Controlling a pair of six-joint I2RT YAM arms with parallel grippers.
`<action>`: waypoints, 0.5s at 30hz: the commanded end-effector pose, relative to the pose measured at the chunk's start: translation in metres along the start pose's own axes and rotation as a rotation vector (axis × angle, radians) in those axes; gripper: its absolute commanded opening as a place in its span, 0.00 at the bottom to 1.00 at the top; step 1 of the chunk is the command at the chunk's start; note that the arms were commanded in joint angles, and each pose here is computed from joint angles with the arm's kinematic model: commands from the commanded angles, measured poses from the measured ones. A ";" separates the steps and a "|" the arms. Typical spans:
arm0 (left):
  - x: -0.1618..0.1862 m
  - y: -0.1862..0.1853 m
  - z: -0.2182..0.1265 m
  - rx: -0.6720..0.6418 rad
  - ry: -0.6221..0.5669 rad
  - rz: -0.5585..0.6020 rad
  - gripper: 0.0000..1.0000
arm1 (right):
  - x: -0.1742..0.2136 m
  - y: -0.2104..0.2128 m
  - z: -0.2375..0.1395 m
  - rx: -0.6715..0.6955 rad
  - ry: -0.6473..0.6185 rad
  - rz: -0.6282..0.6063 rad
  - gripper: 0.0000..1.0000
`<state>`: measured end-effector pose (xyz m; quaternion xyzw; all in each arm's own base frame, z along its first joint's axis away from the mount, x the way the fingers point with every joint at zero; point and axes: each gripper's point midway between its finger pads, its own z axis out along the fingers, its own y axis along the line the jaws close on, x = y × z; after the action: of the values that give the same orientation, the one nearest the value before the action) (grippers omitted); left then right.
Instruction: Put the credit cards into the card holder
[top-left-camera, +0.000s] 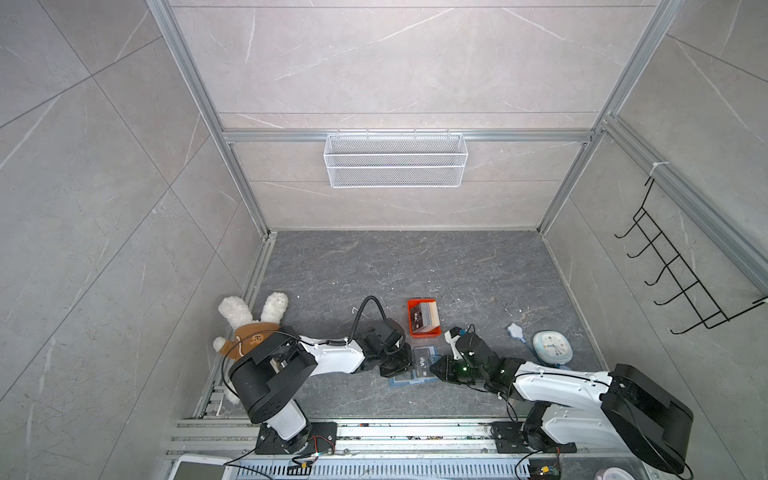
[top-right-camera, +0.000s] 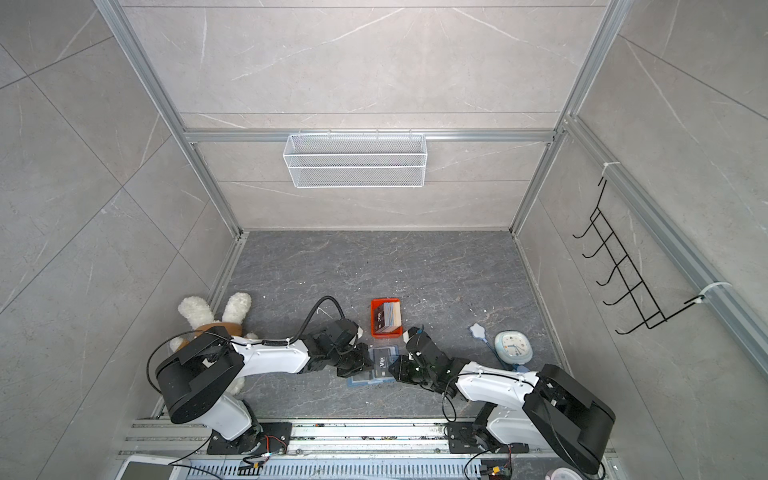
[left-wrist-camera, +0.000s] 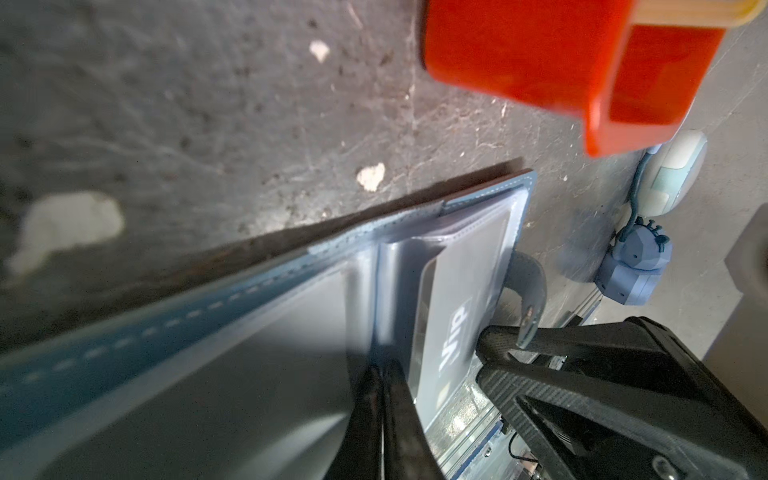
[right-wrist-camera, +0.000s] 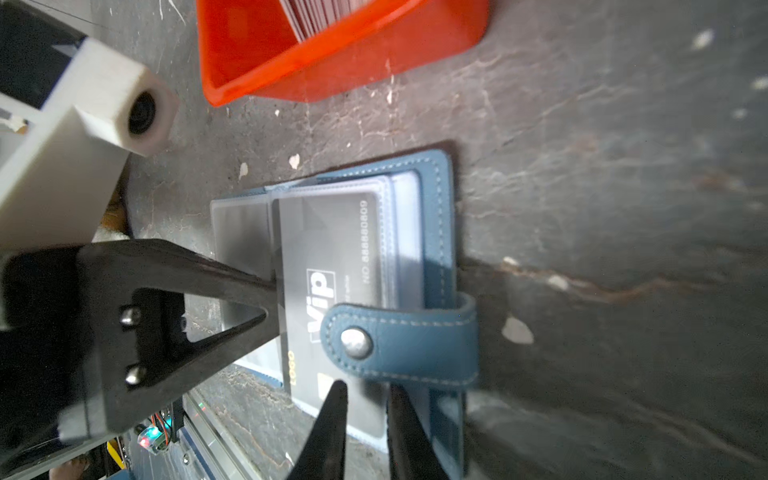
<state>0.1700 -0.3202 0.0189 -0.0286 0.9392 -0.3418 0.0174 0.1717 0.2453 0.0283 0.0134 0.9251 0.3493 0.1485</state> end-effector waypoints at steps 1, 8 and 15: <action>0.006 0.010 0.008 -0.050 0.029 -0.001 0.08 | 0.004 0.001 0.002 -0.022 0.011 -0.014 0.21; 0.007 0.010 0.010 -0.054 0.035 0.000 0.08 | 0.001 0.006 -0.004 -0.042 -0.016 -0.032 0.21; 0.004 0.010 -0.005 -0.080 0.001 0.013 0.08 | 0.000 -0.018 -0.006 0.091 -0.023 -0.003 0.21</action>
<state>0.1706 -0.3234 0.0193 -0.0263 0.9403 -0.3388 0.0180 0.1719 0.2392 0.0277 0.0182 0.9264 0.3417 0.1573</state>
